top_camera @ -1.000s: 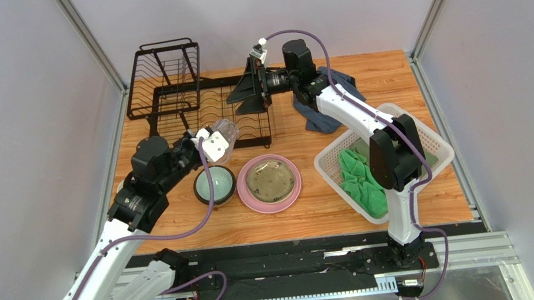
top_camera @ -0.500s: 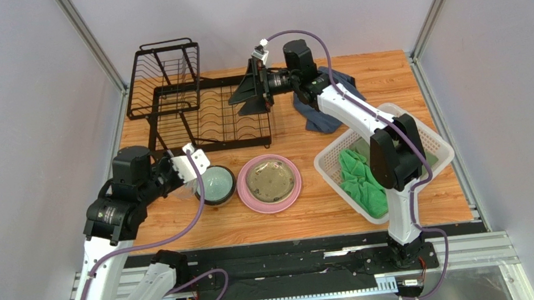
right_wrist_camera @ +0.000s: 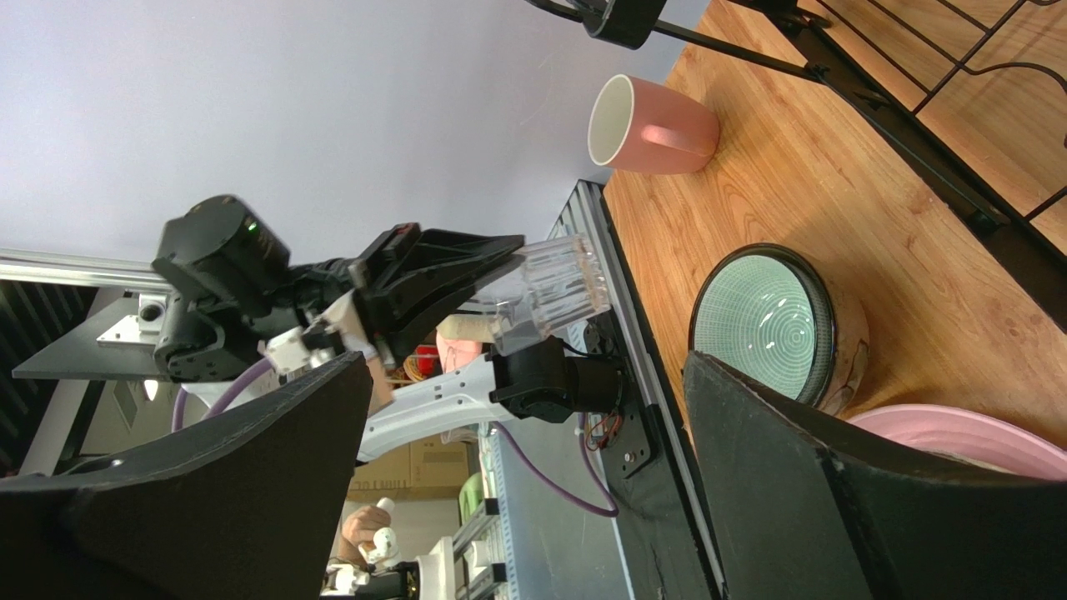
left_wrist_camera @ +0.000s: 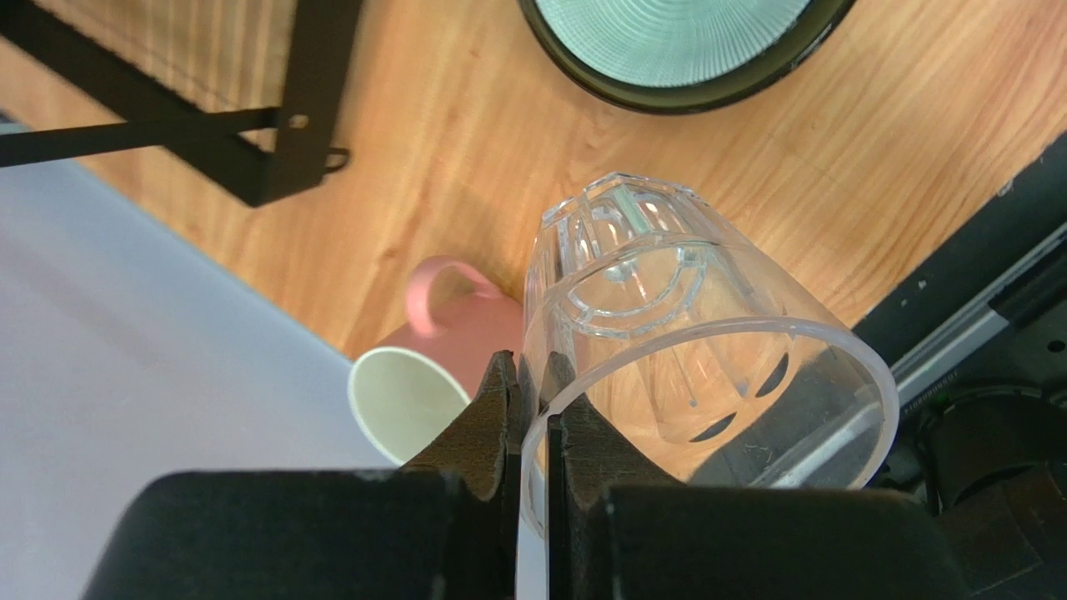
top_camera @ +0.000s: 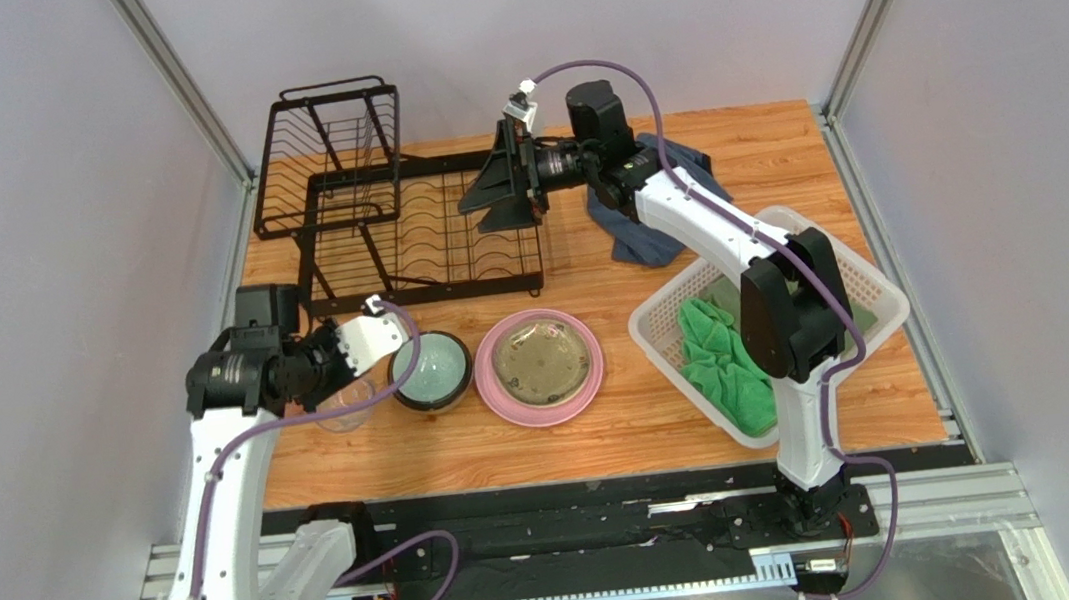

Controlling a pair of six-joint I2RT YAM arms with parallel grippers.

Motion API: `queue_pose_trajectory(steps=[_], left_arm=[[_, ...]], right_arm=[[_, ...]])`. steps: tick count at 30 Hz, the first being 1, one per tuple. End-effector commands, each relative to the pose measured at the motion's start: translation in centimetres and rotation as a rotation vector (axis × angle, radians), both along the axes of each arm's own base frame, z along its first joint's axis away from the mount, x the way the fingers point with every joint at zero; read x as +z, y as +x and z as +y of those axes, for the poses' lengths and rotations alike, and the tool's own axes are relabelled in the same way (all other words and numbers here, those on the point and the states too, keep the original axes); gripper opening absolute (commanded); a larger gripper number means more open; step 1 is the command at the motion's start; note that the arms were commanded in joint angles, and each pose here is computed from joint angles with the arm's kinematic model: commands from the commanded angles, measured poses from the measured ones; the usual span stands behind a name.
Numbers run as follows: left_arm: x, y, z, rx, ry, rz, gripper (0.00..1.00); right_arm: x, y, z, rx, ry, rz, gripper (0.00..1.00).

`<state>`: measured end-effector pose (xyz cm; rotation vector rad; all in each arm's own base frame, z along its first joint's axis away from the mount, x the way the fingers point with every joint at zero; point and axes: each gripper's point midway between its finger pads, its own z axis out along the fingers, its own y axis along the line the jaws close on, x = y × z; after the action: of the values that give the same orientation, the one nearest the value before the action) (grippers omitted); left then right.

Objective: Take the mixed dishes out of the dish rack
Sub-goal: Place the cup at the center of the board.

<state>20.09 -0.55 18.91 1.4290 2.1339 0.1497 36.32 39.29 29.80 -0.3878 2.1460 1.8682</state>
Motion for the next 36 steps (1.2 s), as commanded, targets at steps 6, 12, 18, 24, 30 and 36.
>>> queue_pose_trajectory(steps=[6, 12, 18, 24, 30, 36], left_arm=[[-3.1, 3.9, 1.2, -0.007, 0.021, 0.058, 0.00], [-4.6, 5.7, 2.1, 0.017, -0.003, 0.109, 0.00], [-6.3, 6.6, 2.8, 0.030, -0.018, 0.151, 0.00], [-7.8, 6.8, 2.8, 0.034, -0.035, 0.200, 0.00], [-8.9, 7.1, 2.8, 0.044, -0.050, 0.239, 0.00], [-9.4, 7.4, 2.8, 0.057, -0.054, 0.247, 0.00]], right_arm=[[3.1, -1.3, -0.8, 0.004, 0.025, -0.104, 0.98], [2.7, -1.3, -0.8, 0.002, 0.018, -0.103, 0.98], [2.3, -1.0, -0.7, 0.000, 0.012, -0.095, 0.98], [2.0, -0.9, -0.7, 0.000, 0.009, -0.090, 0.98], [2.0, -0.9, -0.6, 0.000, 0.010, -0.094, 0.98], [2.0, -1.0, -0.7, 0.001, 0.008, -0.096, 0.98]])
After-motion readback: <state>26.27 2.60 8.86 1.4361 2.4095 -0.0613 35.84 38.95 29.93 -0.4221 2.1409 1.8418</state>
